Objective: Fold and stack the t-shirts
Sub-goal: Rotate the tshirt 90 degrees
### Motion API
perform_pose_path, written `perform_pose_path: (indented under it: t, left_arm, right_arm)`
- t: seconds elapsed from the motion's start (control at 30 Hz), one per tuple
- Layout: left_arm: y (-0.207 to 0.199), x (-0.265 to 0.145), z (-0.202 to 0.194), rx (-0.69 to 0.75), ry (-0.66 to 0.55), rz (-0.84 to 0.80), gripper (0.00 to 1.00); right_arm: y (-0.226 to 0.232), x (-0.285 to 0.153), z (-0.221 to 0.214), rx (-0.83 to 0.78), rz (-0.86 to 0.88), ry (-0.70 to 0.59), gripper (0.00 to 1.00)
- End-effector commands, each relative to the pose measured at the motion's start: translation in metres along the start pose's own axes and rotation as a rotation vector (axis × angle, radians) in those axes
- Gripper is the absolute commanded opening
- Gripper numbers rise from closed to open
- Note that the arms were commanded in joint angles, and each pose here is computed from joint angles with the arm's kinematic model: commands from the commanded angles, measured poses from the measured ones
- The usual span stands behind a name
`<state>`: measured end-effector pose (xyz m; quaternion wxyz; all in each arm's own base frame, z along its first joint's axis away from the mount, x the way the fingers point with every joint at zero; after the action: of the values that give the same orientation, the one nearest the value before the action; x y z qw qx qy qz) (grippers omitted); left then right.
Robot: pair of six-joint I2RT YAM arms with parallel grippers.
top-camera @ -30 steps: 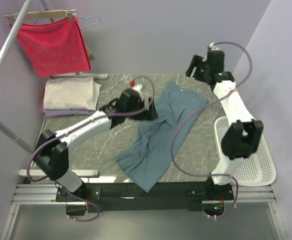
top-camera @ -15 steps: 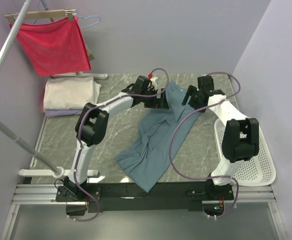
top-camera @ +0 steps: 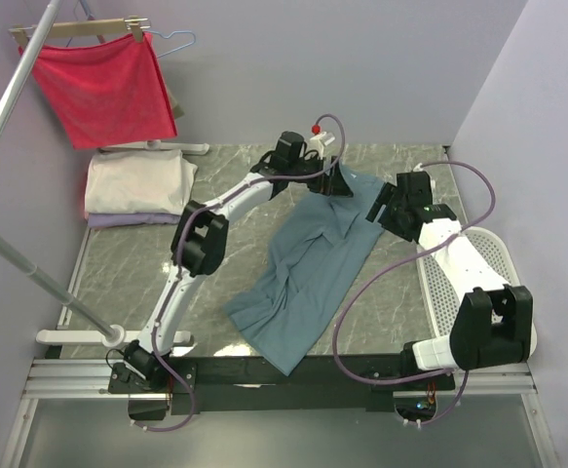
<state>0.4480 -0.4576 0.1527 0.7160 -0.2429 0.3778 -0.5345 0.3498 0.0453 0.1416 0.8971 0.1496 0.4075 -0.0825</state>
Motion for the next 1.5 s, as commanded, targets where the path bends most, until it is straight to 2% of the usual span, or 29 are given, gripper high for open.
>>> perform_pose_path:
  t: [0.0,0.1,0.23,0.3,0.37,0.53,0.7,0.9,1.1,1.27,1.37,1.43,1.47]
  left_arm:
    - [0.012,0.035,-0.021,-0.049,0.061,-0.109,0.99]
    - [0.03,0.051,-0.037,-0.08,0.074,-0.063,0.99]
    - [0.077,0.055,-0.053,-0.088,0.045,0.145,0.99]
    - [0.101,0.049,-0.065,-0.127,0.067,0.274,0.99]
    - [0.119,0.038,-0.052,-0.144,0.03,0.379,1.0]
    - [0.174,-0.017,-0.031,-0.351,-0.054,0.409,1.0]
    - [0.21,-0.07,-0.011,-0.375,-0.101,0.482,0.99]
    - [0.193,-0.089,0.011,-0.317,-0.156,0.454,0.99]
    - [0.148,-0.09,0.043,-0.19,-0.196,0.386,0.99]
    - [0.128,-0.101,0.067,-0.092,-0.251,0.502,0.99]
    - [0.131,-0.107,0.064,-0.081,-0.225,0.585,1.0]
    - [0.133,-0.112,0.06,-0.088,-0.22,0.635,0.99]
    - [0.125,-0.123,0.07,-0.076,-0.265,0.665,0.99]
  right_arm:
    - [-0.002,-0.01,-0.006,0.011,-0.004,-0.025,0.82]
    - [0.0,-0.012,-0.01,0.001,0.005,-0.016,0.83]
    - [0.006,-0.012,-0.018,-0.015,0.028,0.008,0.82]
    - [0.01,-0.011,-0.022,-0.025,0.03,0.023,0.82]
    - [0.013,-0.01,-0.028,-0.04,0.033,0.036,0.82]
    - [0.025,-0.011,-0.044,-0.069,0.067,0.08,0.82]
    - [0.036,-0.012,-0.061,-0.078,0.112,0.106,0.82]
    - [0.043,-0.004,-0.07,-0.086,0.13,0.135,0.82]
    - [0.055,0.0,-0.071,-0.106,0.168,0.139,0.82]
    - [0.058,0.007,-0.077,-0.111,0.176,0.161,0.82]
    - [0.064,0.009,-0.079,-0.12,0.202,0.169,0.82]
    - [0.074,0.014,-0.073,-0.128,0.263,0.126,0.82]
    - [0.08,0.016,-0.068,-0.127,0.282,0.114,0.82]
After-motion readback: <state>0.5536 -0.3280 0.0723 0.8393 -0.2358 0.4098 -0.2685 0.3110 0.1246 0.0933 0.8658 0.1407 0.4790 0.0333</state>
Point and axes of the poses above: each gripper's point midway between its finger pads, its own x axis out along the fingers, its own y axis along the line the jaws close on, z = x × y, the point moved 1 cm from there along -x, back along the fingers, and after that the axes turned 8 degrees about -x, right-handed, at the moved point
